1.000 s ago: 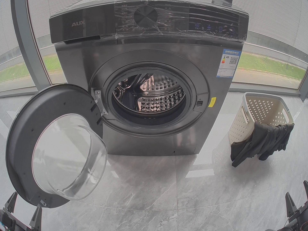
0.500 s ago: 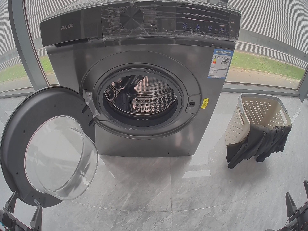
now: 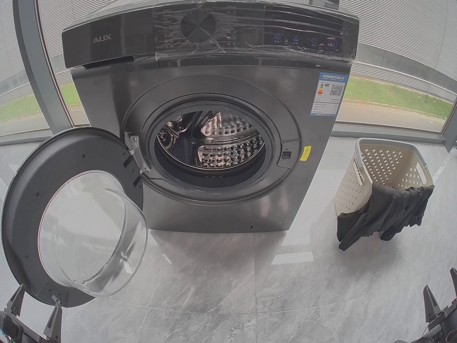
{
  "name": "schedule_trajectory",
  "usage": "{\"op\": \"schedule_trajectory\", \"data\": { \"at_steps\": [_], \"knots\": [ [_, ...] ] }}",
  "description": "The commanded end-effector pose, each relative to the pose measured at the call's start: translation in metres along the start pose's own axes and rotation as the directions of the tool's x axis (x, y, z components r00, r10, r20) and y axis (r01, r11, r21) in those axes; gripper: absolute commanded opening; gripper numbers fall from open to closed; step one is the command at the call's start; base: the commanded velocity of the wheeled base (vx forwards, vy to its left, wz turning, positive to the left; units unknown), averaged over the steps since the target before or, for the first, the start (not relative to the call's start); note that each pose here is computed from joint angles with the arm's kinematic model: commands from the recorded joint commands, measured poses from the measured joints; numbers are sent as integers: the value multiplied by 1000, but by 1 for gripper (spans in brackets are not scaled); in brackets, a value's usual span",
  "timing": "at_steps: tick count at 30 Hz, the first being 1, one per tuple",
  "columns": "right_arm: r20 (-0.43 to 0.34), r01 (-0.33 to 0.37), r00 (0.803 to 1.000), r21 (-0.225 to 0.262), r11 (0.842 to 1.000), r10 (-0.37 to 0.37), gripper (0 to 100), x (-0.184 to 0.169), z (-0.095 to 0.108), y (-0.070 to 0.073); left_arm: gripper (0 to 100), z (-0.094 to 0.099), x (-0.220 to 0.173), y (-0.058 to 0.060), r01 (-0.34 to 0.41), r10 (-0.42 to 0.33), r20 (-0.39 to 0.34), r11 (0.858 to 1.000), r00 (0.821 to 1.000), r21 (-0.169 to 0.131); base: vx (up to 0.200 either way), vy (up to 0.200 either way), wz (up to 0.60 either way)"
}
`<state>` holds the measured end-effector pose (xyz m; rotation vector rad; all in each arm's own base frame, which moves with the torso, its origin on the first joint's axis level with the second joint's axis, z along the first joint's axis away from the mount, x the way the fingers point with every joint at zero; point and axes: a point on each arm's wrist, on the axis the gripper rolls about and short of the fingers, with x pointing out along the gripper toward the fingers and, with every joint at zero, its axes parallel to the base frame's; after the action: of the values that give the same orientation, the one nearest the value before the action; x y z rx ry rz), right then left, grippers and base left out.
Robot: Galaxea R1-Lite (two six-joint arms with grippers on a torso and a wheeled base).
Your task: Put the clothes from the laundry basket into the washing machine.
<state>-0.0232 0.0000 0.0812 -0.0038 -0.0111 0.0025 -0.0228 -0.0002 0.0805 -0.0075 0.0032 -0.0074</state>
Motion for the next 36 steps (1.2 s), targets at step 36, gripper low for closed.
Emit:
{"op": "schedule_trajectory", "data": {
  "at_steps": [36],
  "knots": [
    [-5,-8,1000,-2,1000,8,100,0,-5,0,100,-5,0,0,0,0,0,1000,1000,1,0,-200,0]
  ]
}}
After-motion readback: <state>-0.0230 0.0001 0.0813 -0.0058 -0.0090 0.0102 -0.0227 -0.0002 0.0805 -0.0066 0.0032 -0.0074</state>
